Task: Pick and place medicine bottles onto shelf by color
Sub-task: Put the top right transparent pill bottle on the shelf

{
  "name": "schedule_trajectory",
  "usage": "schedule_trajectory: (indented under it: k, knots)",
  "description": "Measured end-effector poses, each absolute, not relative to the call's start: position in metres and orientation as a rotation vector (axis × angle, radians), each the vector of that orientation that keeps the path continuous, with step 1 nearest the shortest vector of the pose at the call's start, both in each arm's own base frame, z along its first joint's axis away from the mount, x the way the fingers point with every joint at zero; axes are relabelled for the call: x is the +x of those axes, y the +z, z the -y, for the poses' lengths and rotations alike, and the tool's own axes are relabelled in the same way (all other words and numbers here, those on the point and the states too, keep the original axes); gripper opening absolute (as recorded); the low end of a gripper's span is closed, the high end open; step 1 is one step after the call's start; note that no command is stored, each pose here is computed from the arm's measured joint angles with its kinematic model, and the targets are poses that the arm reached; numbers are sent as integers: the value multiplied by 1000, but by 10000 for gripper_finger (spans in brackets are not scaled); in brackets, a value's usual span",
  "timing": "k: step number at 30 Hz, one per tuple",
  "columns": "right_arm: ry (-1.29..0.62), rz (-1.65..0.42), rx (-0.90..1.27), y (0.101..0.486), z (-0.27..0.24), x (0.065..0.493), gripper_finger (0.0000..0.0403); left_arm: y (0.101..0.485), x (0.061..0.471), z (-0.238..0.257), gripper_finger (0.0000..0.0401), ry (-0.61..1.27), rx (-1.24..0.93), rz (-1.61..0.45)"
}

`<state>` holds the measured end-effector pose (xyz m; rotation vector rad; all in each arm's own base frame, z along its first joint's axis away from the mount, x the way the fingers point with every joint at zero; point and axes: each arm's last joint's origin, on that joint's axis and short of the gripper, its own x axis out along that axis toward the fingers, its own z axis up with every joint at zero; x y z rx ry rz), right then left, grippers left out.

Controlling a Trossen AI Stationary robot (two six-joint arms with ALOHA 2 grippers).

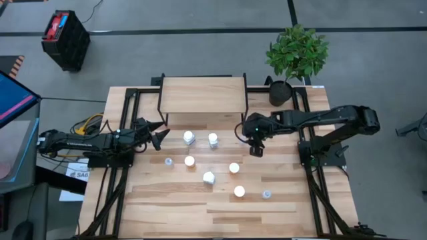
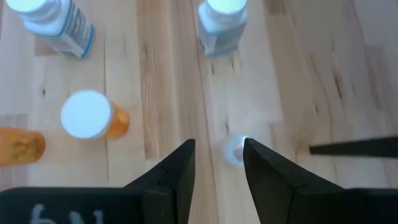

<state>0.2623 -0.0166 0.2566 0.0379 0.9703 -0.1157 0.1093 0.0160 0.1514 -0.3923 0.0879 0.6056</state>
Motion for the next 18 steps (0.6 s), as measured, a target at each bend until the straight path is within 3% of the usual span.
schedule_trajectory:
  k: [5,13,18]
  knots:
    - [-118,-936,31,259,19,265,176,151,109,-16,267,605,-392,-88]
    - [-134,-982,44,243,23,276,265,151,109,-16,267,604,-392,-89]
    - [-135,-1040,42,225,25,287,280,151,110,-16,267,601,-391,-99]
